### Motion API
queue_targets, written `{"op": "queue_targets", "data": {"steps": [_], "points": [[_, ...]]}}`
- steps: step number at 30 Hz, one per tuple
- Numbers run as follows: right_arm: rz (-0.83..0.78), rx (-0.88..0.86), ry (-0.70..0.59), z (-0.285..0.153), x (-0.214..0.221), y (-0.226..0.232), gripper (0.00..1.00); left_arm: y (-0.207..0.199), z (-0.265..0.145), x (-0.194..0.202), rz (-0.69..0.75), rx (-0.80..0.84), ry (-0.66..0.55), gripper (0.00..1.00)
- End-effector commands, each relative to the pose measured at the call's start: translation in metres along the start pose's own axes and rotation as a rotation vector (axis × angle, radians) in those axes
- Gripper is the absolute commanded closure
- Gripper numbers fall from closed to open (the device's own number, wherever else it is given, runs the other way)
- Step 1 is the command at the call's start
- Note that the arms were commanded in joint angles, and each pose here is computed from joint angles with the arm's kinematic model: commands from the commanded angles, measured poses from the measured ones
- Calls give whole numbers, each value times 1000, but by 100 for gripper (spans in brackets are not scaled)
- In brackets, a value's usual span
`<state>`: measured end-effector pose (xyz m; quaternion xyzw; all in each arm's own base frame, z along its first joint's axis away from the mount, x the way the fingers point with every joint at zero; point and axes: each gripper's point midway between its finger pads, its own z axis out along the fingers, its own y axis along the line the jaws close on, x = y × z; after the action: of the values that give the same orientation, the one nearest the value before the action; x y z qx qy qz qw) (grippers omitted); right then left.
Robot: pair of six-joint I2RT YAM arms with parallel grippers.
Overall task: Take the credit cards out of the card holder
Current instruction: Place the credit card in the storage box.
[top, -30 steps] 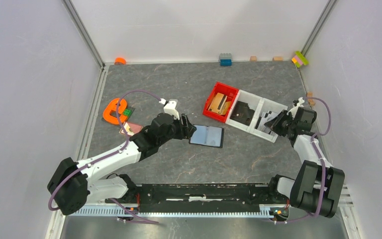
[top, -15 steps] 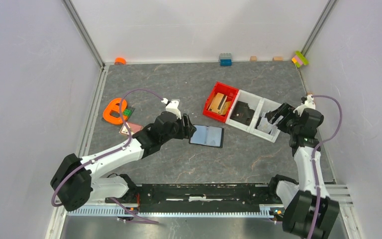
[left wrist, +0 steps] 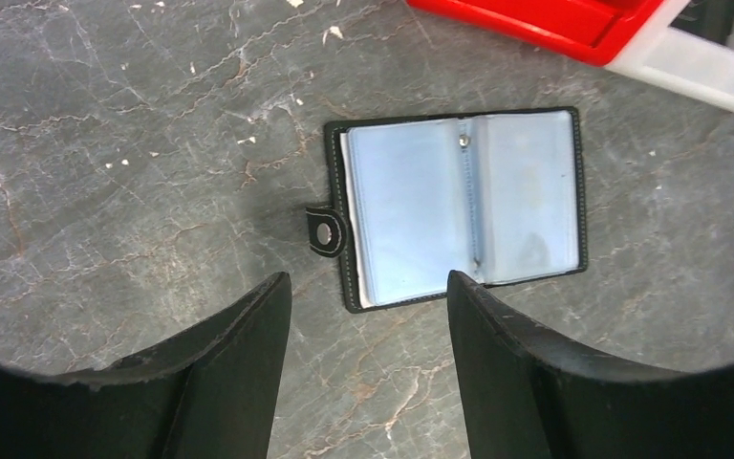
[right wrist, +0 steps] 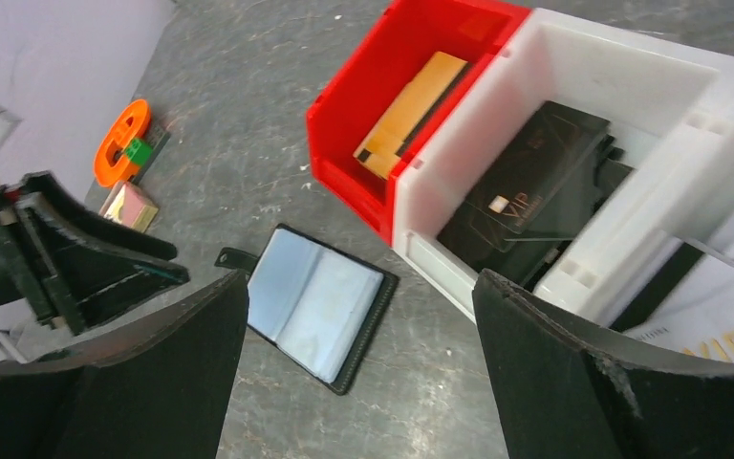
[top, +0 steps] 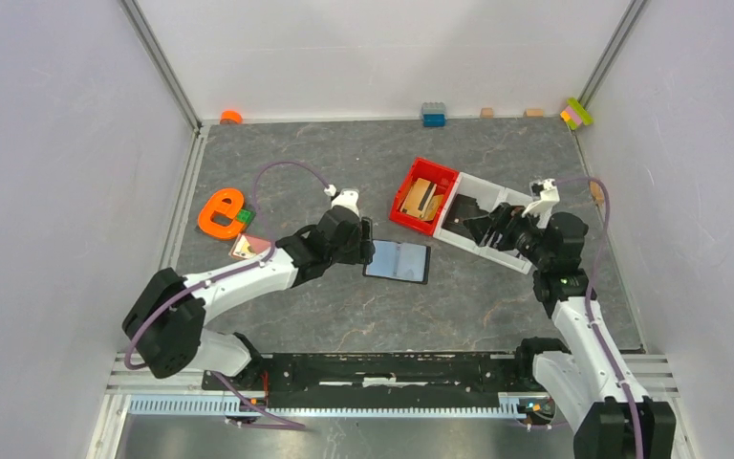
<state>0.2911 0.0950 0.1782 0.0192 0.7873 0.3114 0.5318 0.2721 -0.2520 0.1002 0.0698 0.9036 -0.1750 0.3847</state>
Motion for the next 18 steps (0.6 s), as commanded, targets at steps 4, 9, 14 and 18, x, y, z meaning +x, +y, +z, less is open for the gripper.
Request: {"op": "queue_targets", "data": {"steps": [4, 9, 14, 18], "points": [[-57, -101, 14, 18, 2, 28, 10, 3, 17, -5, 98, -68, 34, 35], [-108, -123, 46, 27, 13, 40, 10, 7, 31, 2, 129, -104, 82, 40], [-135, -149, 74, 33, 22, 53, 11, 17, 43, 6, 143, -169, 118, 46], [-141, -152, 100, 38, 29, 56, 12, 34, 50, 2, 146, -232, 115, 53]]}}
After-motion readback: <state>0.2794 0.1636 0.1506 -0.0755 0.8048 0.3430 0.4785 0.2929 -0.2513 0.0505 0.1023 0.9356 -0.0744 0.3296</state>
